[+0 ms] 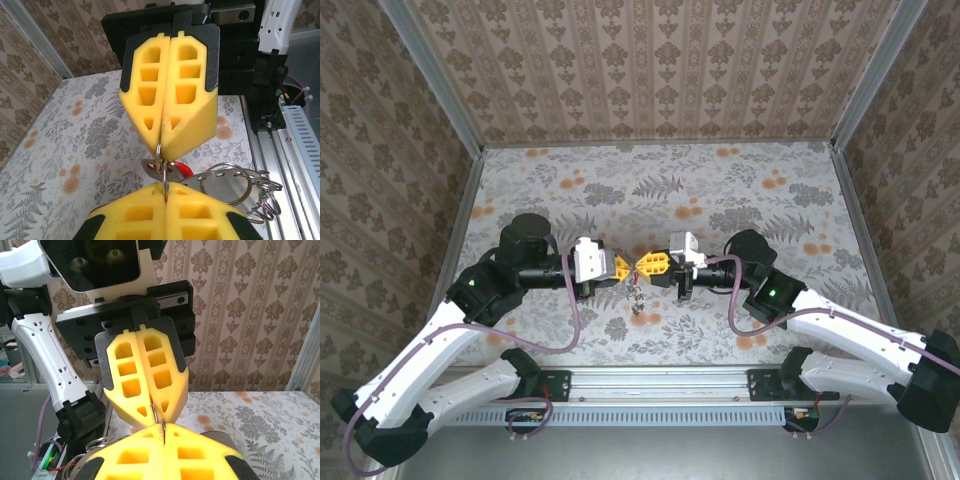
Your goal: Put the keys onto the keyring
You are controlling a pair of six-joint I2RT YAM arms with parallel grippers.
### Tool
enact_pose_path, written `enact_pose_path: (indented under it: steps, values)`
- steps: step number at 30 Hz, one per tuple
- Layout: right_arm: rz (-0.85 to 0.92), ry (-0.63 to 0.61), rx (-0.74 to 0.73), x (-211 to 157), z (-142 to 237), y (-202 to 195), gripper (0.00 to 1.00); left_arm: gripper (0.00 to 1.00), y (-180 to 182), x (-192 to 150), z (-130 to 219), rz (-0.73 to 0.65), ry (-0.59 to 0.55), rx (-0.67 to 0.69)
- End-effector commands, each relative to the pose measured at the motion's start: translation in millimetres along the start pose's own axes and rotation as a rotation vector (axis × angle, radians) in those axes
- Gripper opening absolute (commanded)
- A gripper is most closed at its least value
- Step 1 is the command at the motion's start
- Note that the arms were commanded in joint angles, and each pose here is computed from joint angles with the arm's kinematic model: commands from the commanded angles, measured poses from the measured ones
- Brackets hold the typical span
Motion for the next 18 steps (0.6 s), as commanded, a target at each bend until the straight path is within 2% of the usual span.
enact_pose_path:
  steps: [1,18]
  values:
    - [-0.046,0.057,0.03,-6.0,-5.4,2.8,0.0,0.0,-2.2,21.8,6.5,-0.08,-0.095,0.016]
    - [-0.093,0.077,0.037,-0.7,-8.0,-0.3,0.0,0.0,-11.0,22.9,9.8,-0.112,-0.088,0.018]
Point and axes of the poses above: each hand's point on the last joint's axis, 136 mm out from that joint toward the fingers, its own z axis back along the fingers, its own y axis along the line the jaws close on, x = y × z, the point moved 6 cm from there along z, back along the fingers, and after that the axes turned 12 degrees about z, right-handed, at the moved point
